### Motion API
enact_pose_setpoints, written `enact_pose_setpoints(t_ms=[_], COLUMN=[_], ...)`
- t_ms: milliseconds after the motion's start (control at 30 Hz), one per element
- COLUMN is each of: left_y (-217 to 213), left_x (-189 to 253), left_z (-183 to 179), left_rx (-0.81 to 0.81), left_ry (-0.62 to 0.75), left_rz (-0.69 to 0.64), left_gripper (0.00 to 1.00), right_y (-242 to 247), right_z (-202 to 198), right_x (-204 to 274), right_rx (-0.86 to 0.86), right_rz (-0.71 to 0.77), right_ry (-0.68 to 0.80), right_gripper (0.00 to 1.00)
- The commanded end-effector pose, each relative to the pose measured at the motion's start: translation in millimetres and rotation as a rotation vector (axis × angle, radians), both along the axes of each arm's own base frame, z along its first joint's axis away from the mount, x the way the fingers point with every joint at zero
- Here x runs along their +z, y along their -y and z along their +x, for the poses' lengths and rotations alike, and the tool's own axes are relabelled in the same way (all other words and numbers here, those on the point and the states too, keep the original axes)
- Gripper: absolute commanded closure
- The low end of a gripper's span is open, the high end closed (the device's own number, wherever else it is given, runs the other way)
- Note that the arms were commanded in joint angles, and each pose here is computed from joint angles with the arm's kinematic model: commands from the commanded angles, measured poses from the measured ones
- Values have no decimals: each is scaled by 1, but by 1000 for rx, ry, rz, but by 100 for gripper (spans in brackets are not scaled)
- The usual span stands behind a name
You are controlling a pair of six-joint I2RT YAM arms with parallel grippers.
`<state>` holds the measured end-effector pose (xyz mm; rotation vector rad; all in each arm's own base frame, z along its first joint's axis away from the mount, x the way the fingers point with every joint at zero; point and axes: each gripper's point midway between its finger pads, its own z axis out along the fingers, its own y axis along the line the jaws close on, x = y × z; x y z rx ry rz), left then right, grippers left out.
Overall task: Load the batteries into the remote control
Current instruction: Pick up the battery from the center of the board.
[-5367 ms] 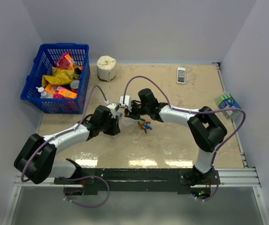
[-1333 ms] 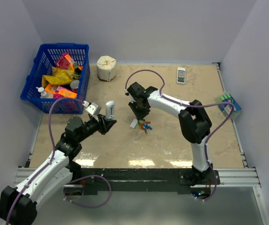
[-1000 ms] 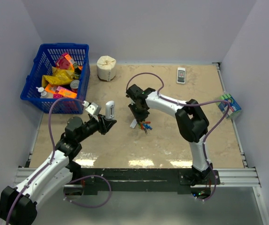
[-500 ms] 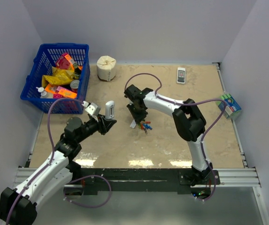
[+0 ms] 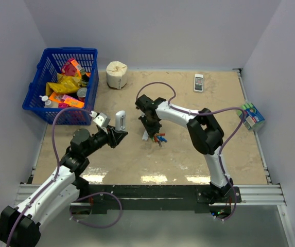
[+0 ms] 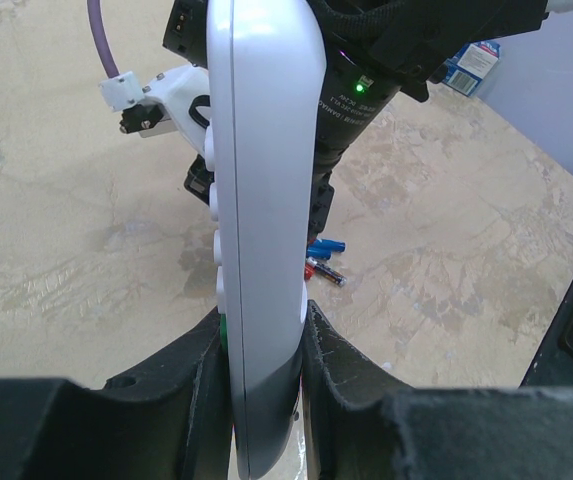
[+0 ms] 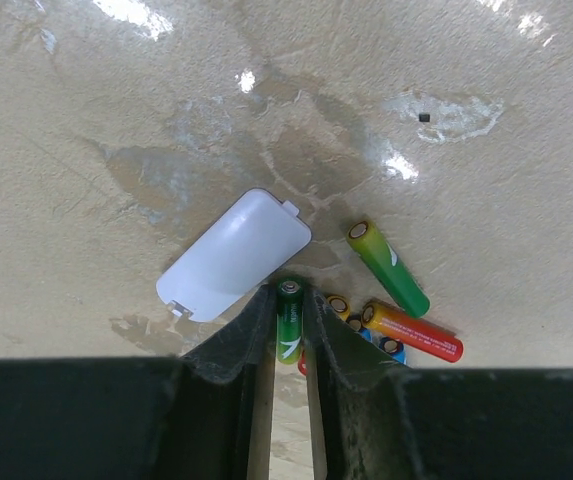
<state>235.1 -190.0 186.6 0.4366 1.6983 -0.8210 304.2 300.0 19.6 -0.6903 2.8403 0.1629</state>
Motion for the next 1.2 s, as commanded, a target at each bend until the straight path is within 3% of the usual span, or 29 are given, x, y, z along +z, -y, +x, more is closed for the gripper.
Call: enact_pose_setpoints(t_ms=[0, 500, 667, 900, 1167], left_y=[1, 1, 2, 7, 16], left_x=[37, 37, 39, 37, 47], left_z=[5, 5, 4, 0, -8], left_rx=[-5, -1, -2, -21, -73], left_ry=[116, 105, 102, 67, 78], left_rz=[-34, -44, -51, -120, -282], left_gripper=[100, 100, 100, 100, 100], right_y=[-4, 5, 4, -21, -32], right_z=[-2, -21, -21, -13, -7], right_x=[7, -9, 2, 72, 200], right_rx=[1, 36, 39, 56, 55], right_rz=[-2, -125, -110, 117, 451], right_ry=[12, 20, 52, 200, 503], right_gripper=[82, 78, 94, 100, 100])
